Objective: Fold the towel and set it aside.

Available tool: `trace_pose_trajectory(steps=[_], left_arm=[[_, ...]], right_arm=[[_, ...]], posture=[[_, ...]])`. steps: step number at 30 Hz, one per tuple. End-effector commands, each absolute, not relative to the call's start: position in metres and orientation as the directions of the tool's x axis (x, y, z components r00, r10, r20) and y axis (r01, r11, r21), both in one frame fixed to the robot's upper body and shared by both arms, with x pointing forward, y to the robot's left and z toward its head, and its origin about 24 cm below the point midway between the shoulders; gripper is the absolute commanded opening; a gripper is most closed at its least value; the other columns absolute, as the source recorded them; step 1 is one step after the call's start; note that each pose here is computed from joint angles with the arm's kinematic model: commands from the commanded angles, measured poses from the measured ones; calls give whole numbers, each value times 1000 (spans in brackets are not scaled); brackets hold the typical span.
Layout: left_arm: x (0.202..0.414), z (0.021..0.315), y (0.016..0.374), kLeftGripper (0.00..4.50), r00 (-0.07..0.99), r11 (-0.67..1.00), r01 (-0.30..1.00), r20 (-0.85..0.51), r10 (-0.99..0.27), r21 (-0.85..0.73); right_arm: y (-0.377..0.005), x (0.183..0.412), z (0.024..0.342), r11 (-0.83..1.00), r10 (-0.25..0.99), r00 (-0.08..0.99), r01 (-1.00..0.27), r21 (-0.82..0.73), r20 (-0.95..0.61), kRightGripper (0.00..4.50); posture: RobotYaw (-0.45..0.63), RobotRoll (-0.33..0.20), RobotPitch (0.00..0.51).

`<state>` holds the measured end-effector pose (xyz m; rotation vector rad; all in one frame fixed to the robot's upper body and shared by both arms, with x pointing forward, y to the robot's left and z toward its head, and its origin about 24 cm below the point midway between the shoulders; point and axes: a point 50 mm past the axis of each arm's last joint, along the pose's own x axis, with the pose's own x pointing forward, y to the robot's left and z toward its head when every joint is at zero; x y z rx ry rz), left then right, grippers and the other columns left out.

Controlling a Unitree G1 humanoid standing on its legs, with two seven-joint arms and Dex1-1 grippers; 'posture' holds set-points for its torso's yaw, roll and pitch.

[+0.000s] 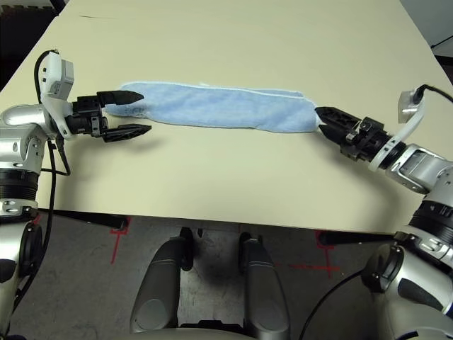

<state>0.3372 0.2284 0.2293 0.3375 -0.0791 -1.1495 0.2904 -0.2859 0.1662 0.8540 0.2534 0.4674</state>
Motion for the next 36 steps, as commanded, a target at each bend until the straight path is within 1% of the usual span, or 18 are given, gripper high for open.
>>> trace_pose_trajectory(steps=[1,8,17,23,26,29,36], left_arm=[[333,227,227,4500,406,364,888,-109,-907,279],[331,227,225,4500,399,359,894,-111,-910,269],[331,223,226,4500,389,346,903,-141,-911,256],[330,222,229,4500,386,340,905,-153,-910,257],[329,221,229,4500,382,336,906,-158,-910,256],[329,220,229,4500,377,331,909,-161,-912,255],[329,219,228,4500,364,317,915,-172,-916,249]], right_arm=[[-288,285,161,566,455,890,-263,781,-30,4481],[-279,290,152,553,420,907,-238,799,-20,4481],[-263,312,150,557,391,920,-220,801,-19,4481],[-263,313,149,574,375,927,-212,791,-24,4481],[-265,312,148,586,357,934,-197,786,-32,3863],[-268,311,146,602,334,942,-181,778,-40,2790],[-270,309,145,614,311,950,-167,772,-42,47]], posture=[[16,0,299],[13,0,300],[13,0,300],[21,0,303],[18,0,302],[17,0,302],[12,0,299]])
